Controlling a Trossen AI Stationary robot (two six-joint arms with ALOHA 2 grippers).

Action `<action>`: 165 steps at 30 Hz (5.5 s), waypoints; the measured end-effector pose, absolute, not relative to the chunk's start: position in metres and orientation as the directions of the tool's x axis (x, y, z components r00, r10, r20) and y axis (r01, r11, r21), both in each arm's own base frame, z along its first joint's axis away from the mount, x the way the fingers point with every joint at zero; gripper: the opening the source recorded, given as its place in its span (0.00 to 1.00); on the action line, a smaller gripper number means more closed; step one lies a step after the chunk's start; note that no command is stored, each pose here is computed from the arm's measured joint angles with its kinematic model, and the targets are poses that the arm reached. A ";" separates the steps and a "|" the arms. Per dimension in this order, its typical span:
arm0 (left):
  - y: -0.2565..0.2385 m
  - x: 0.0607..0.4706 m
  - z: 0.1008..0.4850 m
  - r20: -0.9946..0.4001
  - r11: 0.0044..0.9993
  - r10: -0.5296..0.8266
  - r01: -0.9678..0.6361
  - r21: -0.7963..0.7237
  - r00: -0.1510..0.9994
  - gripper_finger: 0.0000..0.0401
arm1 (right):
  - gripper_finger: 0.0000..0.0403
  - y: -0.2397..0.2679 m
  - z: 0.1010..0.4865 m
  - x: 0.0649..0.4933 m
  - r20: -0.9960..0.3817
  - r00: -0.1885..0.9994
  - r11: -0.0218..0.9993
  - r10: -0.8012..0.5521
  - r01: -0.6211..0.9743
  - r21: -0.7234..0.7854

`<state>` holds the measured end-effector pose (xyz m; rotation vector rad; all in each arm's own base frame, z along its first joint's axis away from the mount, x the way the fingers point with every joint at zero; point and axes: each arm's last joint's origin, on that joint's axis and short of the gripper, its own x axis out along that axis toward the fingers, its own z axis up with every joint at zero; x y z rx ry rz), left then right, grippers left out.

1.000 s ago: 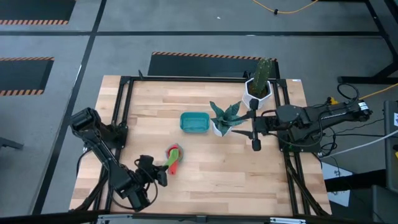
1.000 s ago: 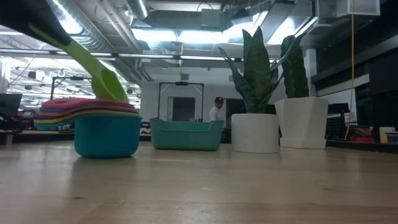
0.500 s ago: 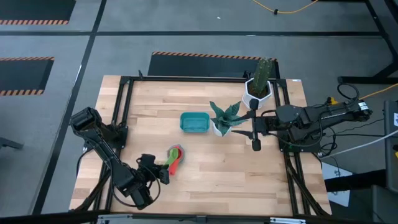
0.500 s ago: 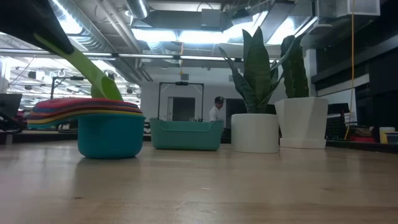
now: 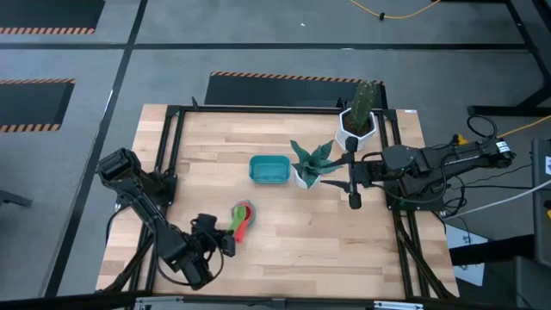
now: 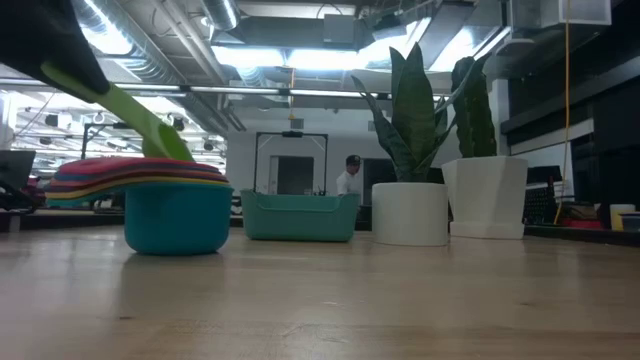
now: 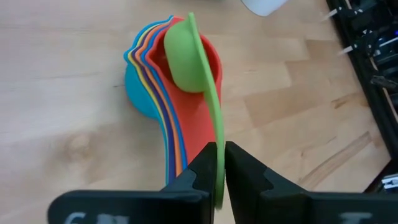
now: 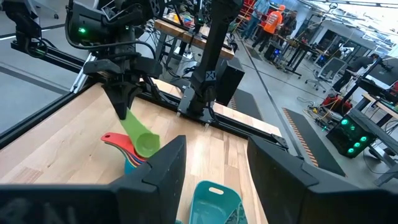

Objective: Nest measuring cups in basket
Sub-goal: Stack the green measuring cup on top of the red measuring cup, then put the stacked measuring cups into the blue bin

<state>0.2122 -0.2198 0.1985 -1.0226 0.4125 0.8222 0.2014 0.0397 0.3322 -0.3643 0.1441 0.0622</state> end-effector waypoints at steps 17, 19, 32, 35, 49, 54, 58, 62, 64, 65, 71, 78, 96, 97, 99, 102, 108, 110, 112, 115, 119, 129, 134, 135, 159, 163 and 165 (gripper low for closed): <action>-0.217 0.218 0.199 -0.654 0.247 0.403 -0.764 -0.597 0.641 0.25 | 0.44 0.040 0.332 0.201 -0.151 0.988 0.933 0.034 -0.086 -0.350; -0.217 0.219 0.199 -0.653 0.241 0.400 -0.761 -0.603 0.644 0.25 | 0.44 0.040 0.332 0.201 -0.151 0.988 0.933 0.034 -0.086 -0.350; -0.217 0.220 0.199 -0.651 0.244 0.401 -0.760 -0.602 0.645 0.25 | 0.44 0.040 0.332 0.201 -0.151 0.988 0.933 0.034 -0.086 -0.350; -0.217 0.221 0.199 -0.649 0.283 0.399 -0.761 -0.584 0.647 0.25 | 0.44 0.040 0.332 0.201 -0.151 0.988 0.933 0.034 -0.086 -0.350; -0.218 0.221 0.201 -0.647 0.291 0.387 -0.753 -0.591 0.657 0.35 | 0.44 0.040 0.332 0.201 -0.154 0.987 0.932 0.034 -0.087 -0.351; -0.206 0.211 0.225 -0.650 0.281 0.374 -0.749 -0.601 0.662 0.35 | 0.44 0.040 0.332 0.201 -0.155 0.987 0.932 0.034 -0.088 -0.351; -0.186 0.193 0.256 -0.662 0.331 0.347 -0.748 -0.576 0.664 0.36 | 0.44 0.040 0.332 0.201 -0.156 0.987 0.932 0.034 -0.088 -0.351; -0.163 0.171 0.288 -0.693 0.445 0.270 -0.725 -0.526 0.669 0.35 | 0.44 0.040 0.332 0.201 -0.157 0.987 0.932 0.034 -0.088 -0.351; -0.151 0.159 0.300 -0.709 0.484 0.232 -0.711 -0.510 0.666 0.35 | 0.44 0.040 0.332 0.201 -0.157 0.987 0.932 0.034 -0.088 -0.351; -0.145 0.154 0.306 -0.714 0.501 0.222 -0.706 -0.501 0.664 0.35 | 0.44 0.040 0.332 0.201 -0.158 0.987 0.932 0.034 -0.089 -0.351; -0.110 0.122 0.326 -0.717 0.533 0.222 -0.699 -0.478 0.660 0.36 | 0.44 0.040 0.331 0.201 -0.158 0.987 0.932 0.034 -0.089 -0.351; -0.095 0.109 0.337 -0.694 0.537 0.182 -0.661 -0.524 0.697 0.37 | 0.44 0.040 0.332 0.201 -0.158 0.987 0.932 0.034 -0.088 -0.351; -0.095 0.110 0.338 -0.695 0.522 0.172 -0.663 -0.537 0.698 0.65 | 0.44 0.040 0.332 0.201 -0.157 0.987 0.932 0.034 -0.088 -0.351; -0.094 0.110 0.338 -0.694 0.503 0.176 -0.670 -0.547 0.698 0.65 | 0.44 0.040 0.332 0.201 -0.157 0.987 0.932 0.034 -0.088 -0.351; -0.094 0.111 0.338 -0.694 0.482 0.180 -0.678 -0.555 0.697 0.65 | 0.44 0.040 0.332 0.201 -0.157 0.987 0.932 0.034 -0.088 -0.351; -0.096 0.111 0.336 -0.726 0.486 0.153 -0.690 -0.536 0.671 0.65 | 0.44 0.040 0.332 0.201 -0.157 0.987 0.932 0.034 -0.088 -0.351; -0.111 0.122 0.305 -0.873 0.372 0.000 -0.811 -0.452 0.487 0.65 | 0.44 0.040 0.331 0.201 -0.166 0.986 0.938 0.033 -0.088 -0.336; -0.118 0.130 0.287 -0.873 0.346 -0.051 -0.811 -0.471 0.485 0.65 | 0.44 0.040 0.330 0.201 -0.175 0.984 0.937 0.034 -0.092 -0.338; -0.125 0.136 0.269 -0.847 0.320 -0.098 -0.790 -0.523 0.522 0.65 | 0.44 0.040 0.329 0.201 -0.181 0.983 0.936 0.033 -0.094 -0.338; -0.132 0.143 0.241 -0.793 0.275 -0.162 -0.744 -0.608 0.588 0.65 | 0.44 0.040 0.329 0.201 -0.182 0.983 0.936 0.033 -0.094 -0.339; -0.131 0.149 0.207 -0.710 0.212 -0.184 -0.678 -0.704 0.680 0.65 | 0.44 0.040 0.329 0.201 -0.183 0.983 0.936 0.033 -0.095 -0.339; -0.115 0.155 0.163 -0.601 0.184 -0.154 -0.575 -0.797 0.784 0.65 | 0.44 0.040 0.329 0.201 -0.185 0.982 0.936 0.033 -0.095 -0.339; -0.112 0.162 0.153 -0.581 0.192 -0.146 -0.554 -0.810 0.800 0.65 | 0.44 0.040 0.329 0.201 -0.185 0.982 0.937 0.033 -0.095 -0.337; -0.111 0.164 0.150 -0.585 0.195 -0.141 -0.557 -0.808 0.799 0.65 | 0.44 0.040 0.329 0.201 -0.185 0.982 0.936 0.033 -0.095 -0.338; -0.128 0.191 0.127 -0.484 0.149 -0.172 -0.463 -0.874 0.858 0.65 | 0.44 0.040 0.328 0.201 -0.194 0.981 0.936 0.033 -0.098 -0.339; -0.129 0.192 0.128 -0.470 0.156 -0.167 -0.447 -0.881 0.867 0.65 | 0.44 0.040 0.328 0.201 -0.193 0.981 0.936 0.033 -0.098 -0.338; -0.128 0.192 0.128 -0.463 0.163 -0.135 -0.441 -0.882 0.876 0.65 | 0.44 0.040 0.328 0.201 -0.194 0.981 0.936 0.033 -0.098 -0.338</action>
